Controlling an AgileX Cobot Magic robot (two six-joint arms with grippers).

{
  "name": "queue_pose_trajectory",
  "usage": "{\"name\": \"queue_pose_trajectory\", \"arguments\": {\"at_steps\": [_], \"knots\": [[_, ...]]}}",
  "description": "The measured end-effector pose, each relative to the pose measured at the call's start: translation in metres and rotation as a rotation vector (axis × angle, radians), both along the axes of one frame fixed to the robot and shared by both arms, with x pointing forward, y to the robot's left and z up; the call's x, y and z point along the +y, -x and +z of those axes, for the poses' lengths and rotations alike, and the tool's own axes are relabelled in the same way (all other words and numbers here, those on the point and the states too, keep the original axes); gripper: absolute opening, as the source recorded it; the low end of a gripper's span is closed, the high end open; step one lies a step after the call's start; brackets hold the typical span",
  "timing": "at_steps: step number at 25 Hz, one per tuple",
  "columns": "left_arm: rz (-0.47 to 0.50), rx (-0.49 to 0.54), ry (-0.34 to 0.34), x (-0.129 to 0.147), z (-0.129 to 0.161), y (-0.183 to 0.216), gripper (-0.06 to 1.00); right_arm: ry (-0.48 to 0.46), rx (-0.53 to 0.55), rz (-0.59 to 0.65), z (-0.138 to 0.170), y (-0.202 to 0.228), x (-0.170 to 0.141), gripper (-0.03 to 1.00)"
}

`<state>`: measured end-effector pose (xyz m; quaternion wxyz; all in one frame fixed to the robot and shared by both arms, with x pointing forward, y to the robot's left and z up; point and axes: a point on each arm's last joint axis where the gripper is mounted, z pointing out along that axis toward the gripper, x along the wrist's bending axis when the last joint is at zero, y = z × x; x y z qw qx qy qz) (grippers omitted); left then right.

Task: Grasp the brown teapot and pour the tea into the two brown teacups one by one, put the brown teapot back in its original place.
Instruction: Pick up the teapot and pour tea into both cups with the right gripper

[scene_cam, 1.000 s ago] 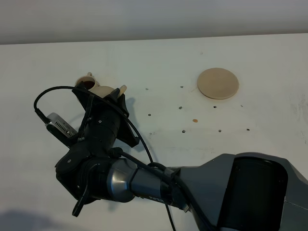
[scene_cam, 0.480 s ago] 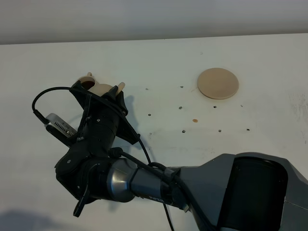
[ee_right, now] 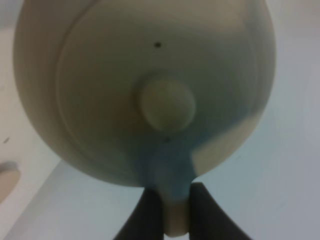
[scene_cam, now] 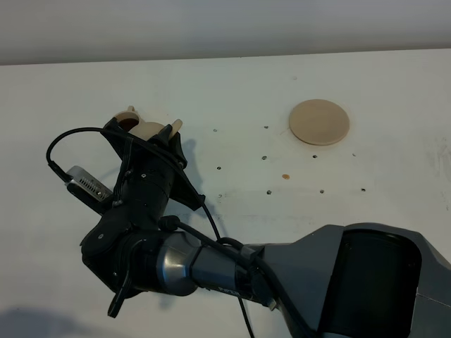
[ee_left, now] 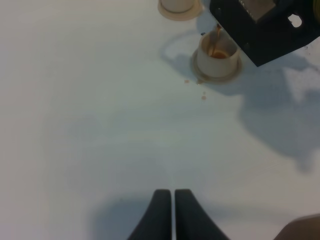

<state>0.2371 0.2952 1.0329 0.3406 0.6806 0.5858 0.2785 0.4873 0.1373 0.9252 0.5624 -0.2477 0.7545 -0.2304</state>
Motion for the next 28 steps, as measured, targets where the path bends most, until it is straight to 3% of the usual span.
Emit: {"name": "queue_pose_trajectory", "arguments": {"at_steps": [28], "knots": [[0.0,0.0,0.0,0.0,0.0,0.0,-0.02,0.001,-0.003,0.002,0.0003,-0.0001,0.0001,0.11]]}}
